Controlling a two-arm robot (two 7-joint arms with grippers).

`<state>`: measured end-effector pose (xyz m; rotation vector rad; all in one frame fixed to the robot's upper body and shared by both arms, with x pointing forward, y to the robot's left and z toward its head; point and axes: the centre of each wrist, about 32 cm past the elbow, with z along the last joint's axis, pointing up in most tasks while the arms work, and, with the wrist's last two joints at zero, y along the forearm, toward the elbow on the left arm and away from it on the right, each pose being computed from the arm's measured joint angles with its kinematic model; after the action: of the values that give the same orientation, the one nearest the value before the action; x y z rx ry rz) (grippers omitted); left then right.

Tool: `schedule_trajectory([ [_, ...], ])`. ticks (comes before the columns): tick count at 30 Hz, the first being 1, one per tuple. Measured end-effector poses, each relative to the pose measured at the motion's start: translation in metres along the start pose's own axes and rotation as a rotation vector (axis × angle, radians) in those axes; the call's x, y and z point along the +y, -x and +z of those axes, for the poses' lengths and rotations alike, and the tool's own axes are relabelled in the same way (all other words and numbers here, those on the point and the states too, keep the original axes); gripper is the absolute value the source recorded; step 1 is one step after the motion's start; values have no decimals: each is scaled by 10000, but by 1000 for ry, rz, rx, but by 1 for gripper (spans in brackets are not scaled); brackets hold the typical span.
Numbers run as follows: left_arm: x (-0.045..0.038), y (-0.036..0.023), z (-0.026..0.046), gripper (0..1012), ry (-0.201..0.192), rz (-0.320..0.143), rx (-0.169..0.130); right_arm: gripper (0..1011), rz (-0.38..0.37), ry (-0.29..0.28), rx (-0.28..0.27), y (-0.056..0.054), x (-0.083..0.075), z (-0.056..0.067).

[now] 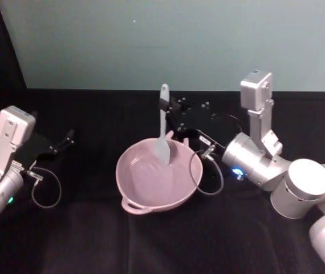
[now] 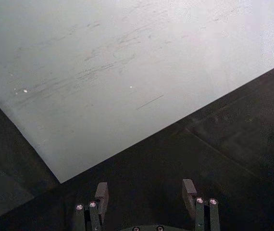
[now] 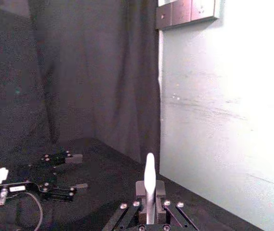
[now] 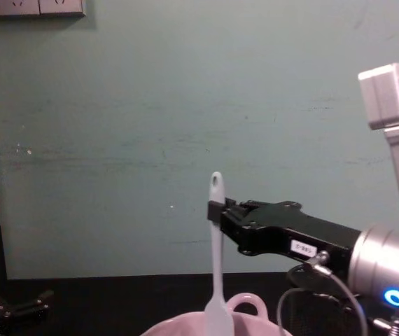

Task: Use the one hand to pick up the spoon and stir the clear water in the bowl.

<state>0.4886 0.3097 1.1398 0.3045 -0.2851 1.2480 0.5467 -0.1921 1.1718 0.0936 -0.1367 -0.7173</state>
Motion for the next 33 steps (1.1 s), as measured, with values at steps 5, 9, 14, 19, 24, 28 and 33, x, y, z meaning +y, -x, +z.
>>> schedule_trajectory([
  [5,0,0,0,1011,0,0,0,110,-12,10,0,-9,-125,37],
  [9,0,0,0,1011,0,0,0,110,7,30,9,21,-247,70],
  [14,0,0,0,1011,0,0,0,110,42,44,29,71,-327,86],
  [19,0,0,0,1011,0,0,0,110,82,46,58,151,-335,57],
  [24,0,0,0,1011,0,0,0,110,111,42,82,214,-284,16],
  [28,0,0,0,1011,0,0,0,110,141,32,94,265,-187,-18],
  [33,0,0,0,1011,0,0,0,110,156,20,95,286,-85,-39],
])
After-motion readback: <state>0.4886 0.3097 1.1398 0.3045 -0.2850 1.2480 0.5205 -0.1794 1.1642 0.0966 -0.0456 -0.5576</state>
